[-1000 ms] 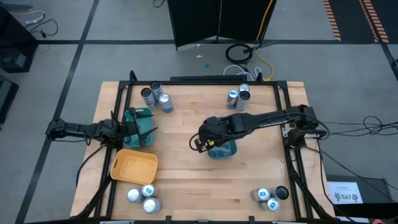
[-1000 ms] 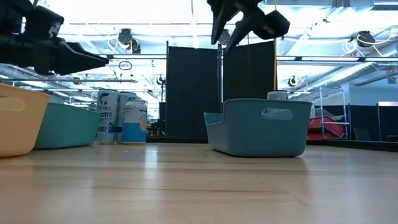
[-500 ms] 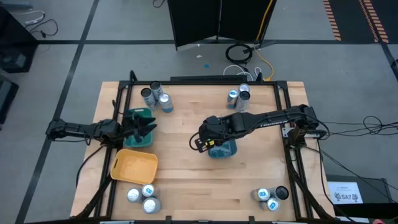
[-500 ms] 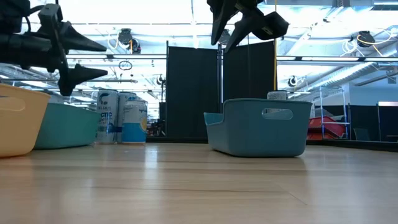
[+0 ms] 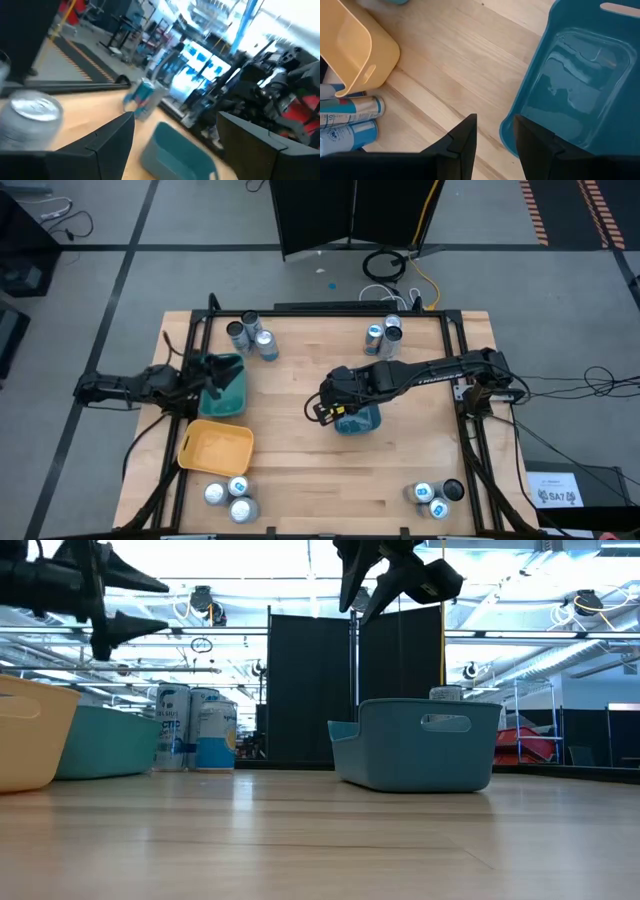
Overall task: Sort soda cans
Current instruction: Move the yellow bin to the left side of the blue bin
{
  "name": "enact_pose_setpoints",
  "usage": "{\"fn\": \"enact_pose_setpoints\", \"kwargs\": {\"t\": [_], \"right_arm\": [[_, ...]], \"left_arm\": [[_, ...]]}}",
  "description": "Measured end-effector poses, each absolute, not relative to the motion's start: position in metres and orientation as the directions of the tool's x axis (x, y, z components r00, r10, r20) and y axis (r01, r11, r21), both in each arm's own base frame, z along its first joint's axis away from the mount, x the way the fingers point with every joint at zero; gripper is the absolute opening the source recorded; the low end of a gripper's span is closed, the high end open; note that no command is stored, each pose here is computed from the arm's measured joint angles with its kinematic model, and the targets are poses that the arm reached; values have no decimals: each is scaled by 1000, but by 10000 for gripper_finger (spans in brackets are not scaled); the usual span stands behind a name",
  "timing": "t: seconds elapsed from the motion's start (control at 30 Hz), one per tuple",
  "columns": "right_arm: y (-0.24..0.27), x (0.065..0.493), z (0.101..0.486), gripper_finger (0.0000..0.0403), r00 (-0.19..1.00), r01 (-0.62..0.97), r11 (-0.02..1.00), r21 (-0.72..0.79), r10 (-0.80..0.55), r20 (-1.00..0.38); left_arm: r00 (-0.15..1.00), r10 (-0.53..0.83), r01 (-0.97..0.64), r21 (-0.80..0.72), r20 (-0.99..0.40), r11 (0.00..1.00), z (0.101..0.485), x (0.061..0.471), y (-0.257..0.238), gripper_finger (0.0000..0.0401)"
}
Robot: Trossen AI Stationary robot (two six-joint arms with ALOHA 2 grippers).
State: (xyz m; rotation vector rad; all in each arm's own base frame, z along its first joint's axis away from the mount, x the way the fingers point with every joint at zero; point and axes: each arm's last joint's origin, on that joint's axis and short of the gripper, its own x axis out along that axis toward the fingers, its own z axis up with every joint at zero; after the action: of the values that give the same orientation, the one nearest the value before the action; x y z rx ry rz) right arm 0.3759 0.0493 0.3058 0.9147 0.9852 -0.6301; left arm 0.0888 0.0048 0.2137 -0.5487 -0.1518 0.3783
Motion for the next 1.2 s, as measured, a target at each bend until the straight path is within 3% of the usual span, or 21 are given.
{"fn": "enact_pose_setpoints", "kwargs": {"t": [0.37, 0.57, 0.7, 0.9, 1.2], "right_arm": [[49, 376, 306, 121, 433, 765, 548, 338, -50, -900], [49, 375, 306, 121, 437, 749, 607, 265, -151, -887], [55, 372, 305, 121, 419, 746, 627, 226, -177, -891], [80, 356, 302, 121, 341, 728, 680, 81, -258, -904], [122, 320, 301, 121, 207, 668, 733, -125, -345, -915]], "left_arm": [[843, 399, -512, -311, -360, 801, 276, 91, 5, 290], [674, 413, -643, -212, -612, 736, 291, 114, 2, 290], [570, 422, -712, -166, -705, 683, 290, 126, 1, 290], [519, 416, -799, -251, -746, 546, 285, 130, 0, 290], [470, 286, -870, -385, -835, 308, 277, 130, -12, 267]]}}
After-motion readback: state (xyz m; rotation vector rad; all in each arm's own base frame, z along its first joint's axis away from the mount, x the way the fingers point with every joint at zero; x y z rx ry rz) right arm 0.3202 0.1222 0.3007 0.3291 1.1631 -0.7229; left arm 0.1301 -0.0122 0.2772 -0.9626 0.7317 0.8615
